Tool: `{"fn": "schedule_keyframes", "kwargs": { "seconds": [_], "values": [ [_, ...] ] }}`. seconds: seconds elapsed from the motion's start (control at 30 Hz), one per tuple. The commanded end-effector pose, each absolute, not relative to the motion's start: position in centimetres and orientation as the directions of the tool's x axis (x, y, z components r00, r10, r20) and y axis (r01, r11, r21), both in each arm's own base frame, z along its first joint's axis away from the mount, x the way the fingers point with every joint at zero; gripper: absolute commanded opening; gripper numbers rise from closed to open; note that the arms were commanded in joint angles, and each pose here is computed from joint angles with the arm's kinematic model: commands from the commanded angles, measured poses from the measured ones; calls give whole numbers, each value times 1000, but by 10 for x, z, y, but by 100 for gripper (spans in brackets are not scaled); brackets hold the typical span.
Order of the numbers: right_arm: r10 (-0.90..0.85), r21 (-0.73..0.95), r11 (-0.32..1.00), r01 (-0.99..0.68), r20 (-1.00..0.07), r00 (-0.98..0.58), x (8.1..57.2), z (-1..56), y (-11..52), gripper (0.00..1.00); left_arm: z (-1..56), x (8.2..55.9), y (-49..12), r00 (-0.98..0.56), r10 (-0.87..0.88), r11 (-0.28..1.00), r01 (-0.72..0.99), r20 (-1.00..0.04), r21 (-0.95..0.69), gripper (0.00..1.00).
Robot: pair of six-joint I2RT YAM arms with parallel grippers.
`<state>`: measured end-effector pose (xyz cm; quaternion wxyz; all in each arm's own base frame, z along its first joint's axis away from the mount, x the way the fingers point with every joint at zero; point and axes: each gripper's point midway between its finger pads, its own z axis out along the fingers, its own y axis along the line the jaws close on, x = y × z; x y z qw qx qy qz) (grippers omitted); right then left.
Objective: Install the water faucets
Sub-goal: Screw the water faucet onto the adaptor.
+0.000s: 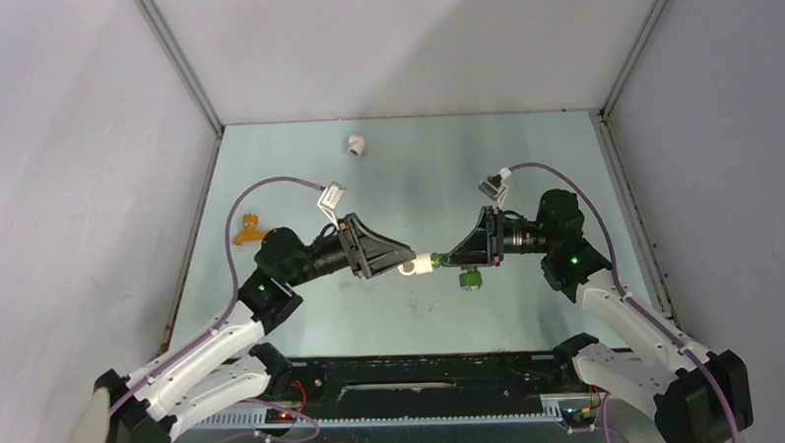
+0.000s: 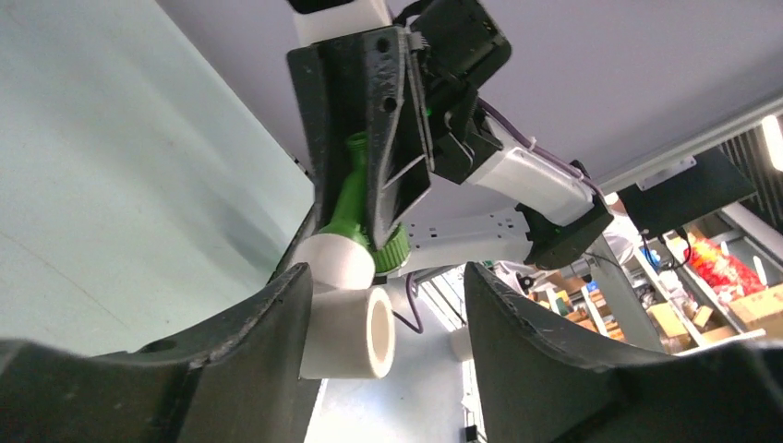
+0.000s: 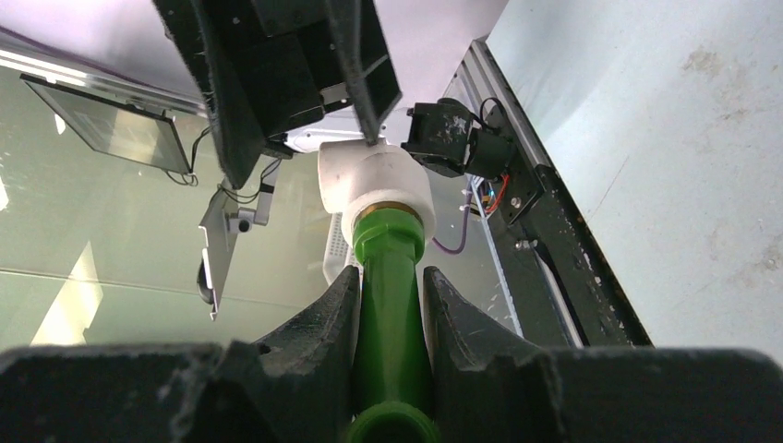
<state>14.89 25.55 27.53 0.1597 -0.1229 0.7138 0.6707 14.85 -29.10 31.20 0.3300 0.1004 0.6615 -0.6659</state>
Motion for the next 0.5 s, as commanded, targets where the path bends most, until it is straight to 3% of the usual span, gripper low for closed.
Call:
{"fn": "schedule_keyframes", "kwargs": {
  "seconds": [0.0,0.47],
  "values": [
    [44,903,52,-427,-429,-902,149,283,256,0,346,134,-290,-679,-301,41,693,-670,-720,63],
    [51,906,62,-419,-422,-905,152,281,258,0,325,111,-301,-702,-210,44,689,-681,-723,51]
  ]
}}
